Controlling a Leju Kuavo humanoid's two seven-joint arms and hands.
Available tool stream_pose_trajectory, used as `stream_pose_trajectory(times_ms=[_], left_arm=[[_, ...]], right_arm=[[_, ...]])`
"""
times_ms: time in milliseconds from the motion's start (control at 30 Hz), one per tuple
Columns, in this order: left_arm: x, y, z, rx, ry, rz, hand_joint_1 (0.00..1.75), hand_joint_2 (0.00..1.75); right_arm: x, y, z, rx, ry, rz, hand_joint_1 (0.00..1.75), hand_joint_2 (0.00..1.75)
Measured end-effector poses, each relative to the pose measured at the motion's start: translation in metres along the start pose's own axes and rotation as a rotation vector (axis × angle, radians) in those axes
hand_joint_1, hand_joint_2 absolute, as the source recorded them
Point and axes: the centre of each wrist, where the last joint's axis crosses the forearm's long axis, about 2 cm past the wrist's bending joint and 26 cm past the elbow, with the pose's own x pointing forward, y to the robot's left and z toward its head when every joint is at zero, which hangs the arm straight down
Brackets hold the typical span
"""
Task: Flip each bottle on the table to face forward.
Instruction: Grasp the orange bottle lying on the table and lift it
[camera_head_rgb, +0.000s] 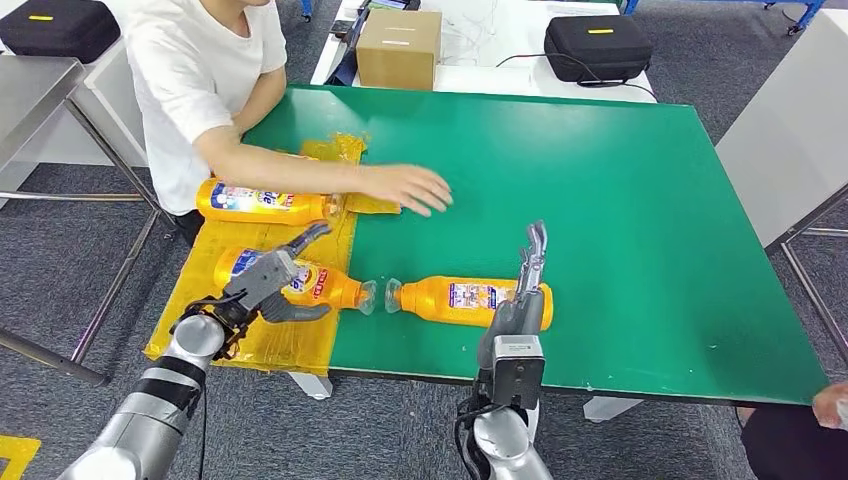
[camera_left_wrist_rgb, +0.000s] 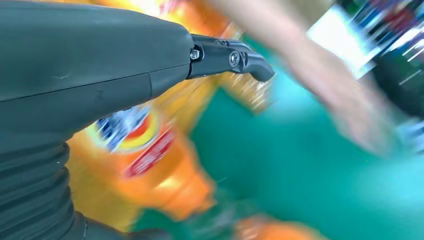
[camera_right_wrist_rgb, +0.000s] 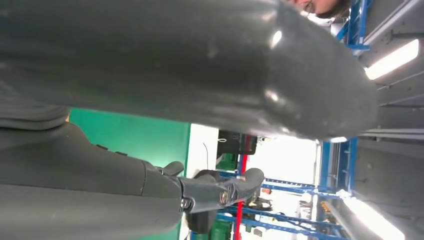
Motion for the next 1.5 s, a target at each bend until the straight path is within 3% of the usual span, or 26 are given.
stream_pose_trajectory(times_ms=[133, 267, 433, 600, 933, 1167, 1500], left_arm=[[0.026, 0.001, -0.002, 0.139, -0.142, 0.052, 0.0, 1.75], [0.053, 0.002, -0.007, 0.315, -0.266, 0.151, 0.0, 1.75], [0.073, 0.007, -0.003, 0.505, -0.356, 0.29, 0.0, 1.75], [0.085, 0.008, 0.008, 0.638, -0.395, 0.378, 0.0, 1.75], [0.101, -0.001, 0.023, 0.667, -0.474, 0.381, 0.0, 1.75], [0.104, -0.009, 0.026, 0.65, -0.466, 0.376, 0.0, 1.75], [0.099, -0.01, 0.016, 0.653, -0.402, 0.372, 0.0, 1.75]], right_arm=[[-0.003, -0.002, 0.003, 0.053, -0.058, 0.088, 0.0, 1.75], [-0.017, -0.004, 0.01, 0.237, -0.135, 0.274, 0.0, 1.75], [-0.04, -0.018, 0.021, 0.419, -0.072, 0.445, 0.0, 1.75], [-0.063, -0.051, 0.026, 0.538, 0.012, 0.655, 0.0, 1.75], [-0.082, -0.098, 0.021, 0.591, 0.054, 0.86, 0.0, 1.75], [-0.1, -0.128, 0.002, 0.681, 0.204, 0.933, 0.0, 1.75], [-0.12, -0.136, -0.016, 0.742, 0.286, 0.955, 0.0, 1.75]])
